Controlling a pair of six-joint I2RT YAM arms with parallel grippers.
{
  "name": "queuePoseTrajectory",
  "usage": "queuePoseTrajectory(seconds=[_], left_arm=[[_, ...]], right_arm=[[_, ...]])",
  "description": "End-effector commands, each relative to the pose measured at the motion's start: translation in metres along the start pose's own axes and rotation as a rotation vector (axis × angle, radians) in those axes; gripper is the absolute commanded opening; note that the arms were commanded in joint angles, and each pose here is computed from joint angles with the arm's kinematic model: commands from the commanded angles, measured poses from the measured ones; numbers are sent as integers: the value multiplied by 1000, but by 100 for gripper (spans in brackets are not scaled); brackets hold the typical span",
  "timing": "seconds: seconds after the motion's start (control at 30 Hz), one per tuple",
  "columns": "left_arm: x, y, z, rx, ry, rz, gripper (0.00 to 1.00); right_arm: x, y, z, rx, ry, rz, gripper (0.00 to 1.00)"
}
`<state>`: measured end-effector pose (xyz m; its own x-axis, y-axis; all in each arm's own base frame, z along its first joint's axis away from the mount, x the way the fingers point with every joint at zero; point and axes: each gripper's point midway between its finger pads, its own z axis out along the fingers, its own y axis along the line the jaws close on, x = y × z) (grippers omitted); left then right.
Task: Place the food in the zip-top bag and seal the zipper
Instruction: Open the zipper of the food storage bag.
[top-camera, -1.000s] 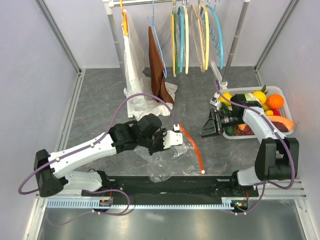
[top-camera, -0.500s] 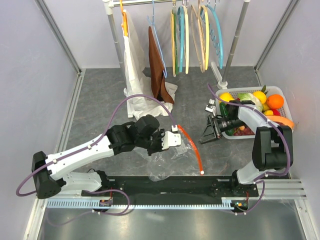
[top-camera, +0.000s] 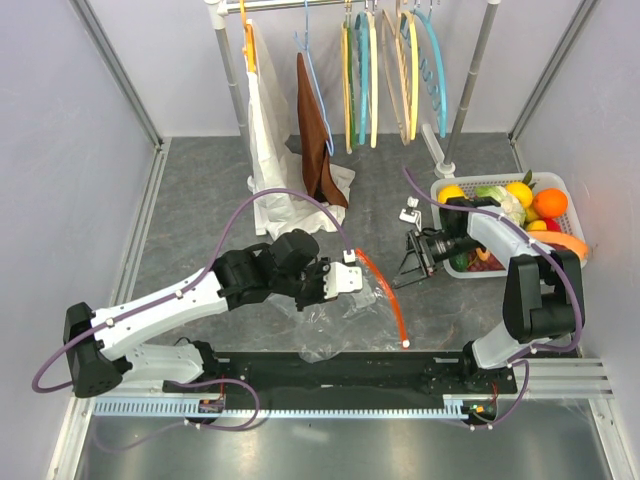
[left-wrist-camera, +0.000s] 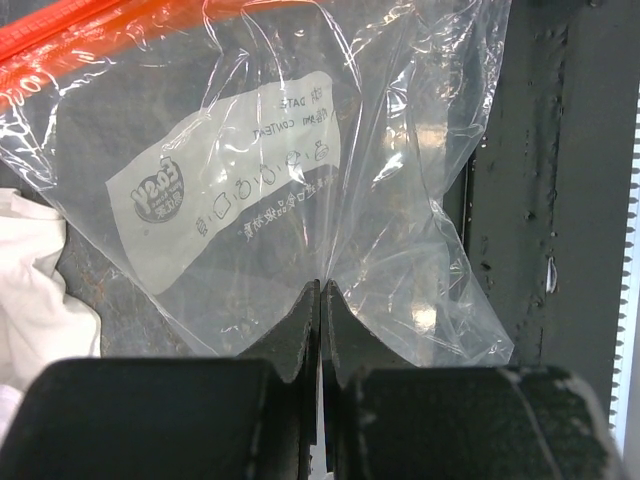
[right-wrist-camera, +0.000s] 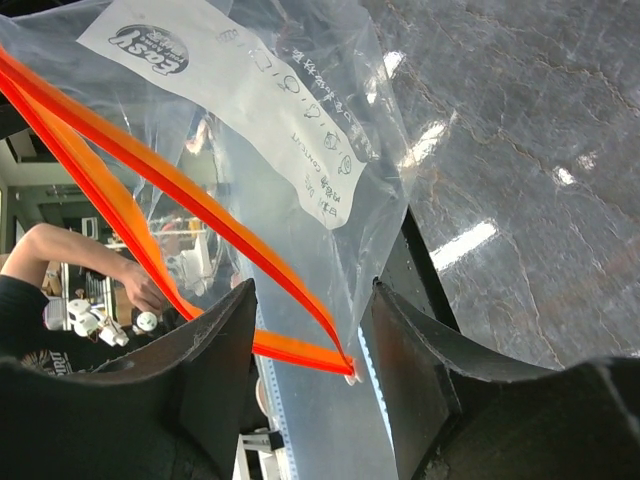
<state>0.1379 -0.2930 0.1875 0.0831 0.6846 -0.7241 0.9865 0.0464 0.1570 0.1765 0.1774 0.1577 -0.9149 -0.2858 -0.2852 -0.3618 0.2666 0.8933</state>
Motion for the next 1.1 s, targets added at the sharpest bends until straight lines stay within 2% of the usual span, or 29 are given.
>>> queuePoseTrajectory(seconds=[0.0, 0.27, 0.37, 0.57, 0.67, 0.7, 0.83, 0.87, 0.9, 0.93, 0.97, 1.07], left_arm=[[-12, 5, 1, -21, -50, 11, 2], [-10, 10, 6, -29, -43, -7, 2], [-11, 12, 9, -34, -49, -14, 2], [-14, 20, 17, -63, -29, -61, 2], [-16, 22, 16, -73, -35, -75, 2], [-17, 23, 16, -78, -44, -74, 2], [-21, 22, 5, -93, -82, -34, 2], [-24, 21, -4, -101, -104, -7, 4], [-25, 22, -8, -112, -114, 6, 16], [-26, 24, -14, -128, -123, 20, 23], [-30, 29, -25, -173, -144, 30, 40], [-38, 37, -47, -247, -180, 8, 60]], right_arm=[[-10, 11, 4, -43, -14, -86, 58], [-11, 14, 11, -51, 8, -102, 56], [-16, 13, 13, -34, -7, -92, 50], [-35, 23, 19, 13, -77, -133, 33], [-40, 32, 15, 57, -109, -185, 15], [-43, 34, 14, 66, -119, -208, 0], [-53, 43, 5, 121, -151, -291, 0], [-58, 47, 1, 145, -164, -325, 0], [-61, 49, -1, 157, -170, -350, 0], [-67, 58, -5, 168, -183, -402, 0], [-68, 60, -8, 190, -182, -420, 0], [-79, 73, -21, 255, -192, -545, 0]])
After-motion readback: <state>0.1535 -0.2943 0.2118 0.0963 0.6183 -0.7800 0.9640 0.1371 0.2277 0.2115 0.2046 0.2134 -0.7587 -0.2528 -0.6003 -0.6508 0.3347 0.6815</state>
